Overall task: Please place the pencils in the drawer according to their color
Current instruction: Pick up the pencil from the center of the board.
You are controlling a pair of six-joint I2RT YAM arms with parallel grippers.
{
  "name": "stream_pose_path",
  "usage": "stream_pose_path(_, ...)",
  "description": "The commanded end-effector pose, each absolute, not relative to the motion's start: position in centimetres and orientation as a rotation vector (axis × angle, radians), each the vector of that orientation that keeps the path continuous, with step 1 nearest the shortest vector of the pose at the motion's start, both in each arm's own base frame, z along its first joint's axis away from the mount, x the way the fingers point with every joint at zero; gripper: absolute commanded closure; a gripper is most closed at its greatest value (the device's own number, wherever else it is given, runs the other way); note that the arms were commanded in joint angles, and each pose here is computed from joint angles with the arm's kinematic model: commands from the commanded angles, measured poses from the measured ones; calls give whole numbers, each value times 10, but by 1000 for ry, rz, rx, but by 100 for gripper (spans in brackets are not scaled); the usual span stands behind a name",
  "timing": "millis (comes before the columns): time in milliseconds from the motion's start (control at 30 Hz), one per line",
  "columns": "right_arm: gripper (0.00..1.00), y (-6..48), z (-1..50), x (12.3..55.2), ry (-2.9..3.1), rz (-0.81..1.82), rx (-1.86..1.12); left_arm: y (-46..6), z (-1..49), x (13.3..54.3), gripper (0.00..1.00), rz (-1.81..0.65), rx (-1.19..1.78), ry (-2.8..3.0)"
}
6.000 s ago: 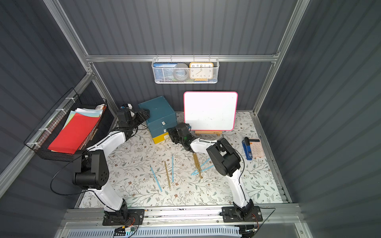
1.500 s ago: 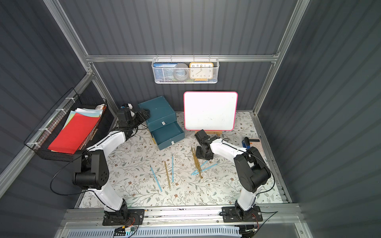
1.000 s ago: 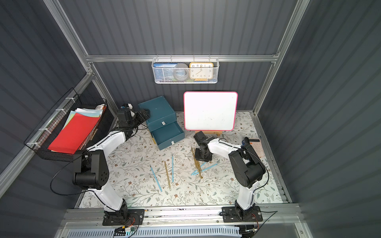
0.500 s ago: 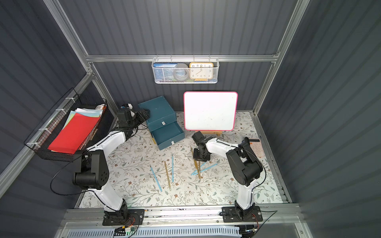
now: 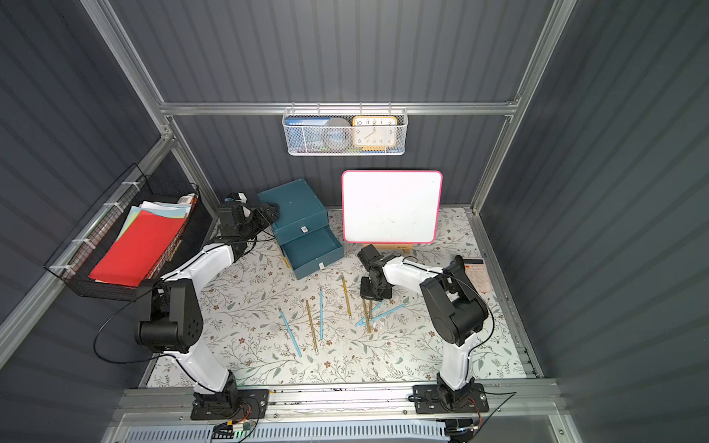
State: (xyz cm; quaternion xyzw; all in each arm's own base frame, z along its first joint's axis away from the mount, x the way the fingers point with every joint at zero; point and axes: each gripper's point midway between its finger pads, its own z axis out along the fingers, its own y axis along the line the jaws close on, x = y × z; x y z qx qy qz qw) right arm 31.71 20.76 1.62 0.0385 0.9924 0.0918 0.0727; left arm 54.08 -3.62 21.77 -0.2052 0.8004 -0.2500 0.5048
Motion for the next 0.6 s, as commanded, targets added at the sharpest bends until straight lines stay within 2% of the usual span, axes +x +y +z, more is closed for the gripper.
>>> stream_pose_path(0, 98, 210, 14, 316, 2993, 280, 129, -43, 226, 539, 0, -618, -460, 1939)
stream_pose_path(567, 100, 224, 69, 318, 2888, 479, 204, -44, 226, 539, 0, -623, -459, 1940)
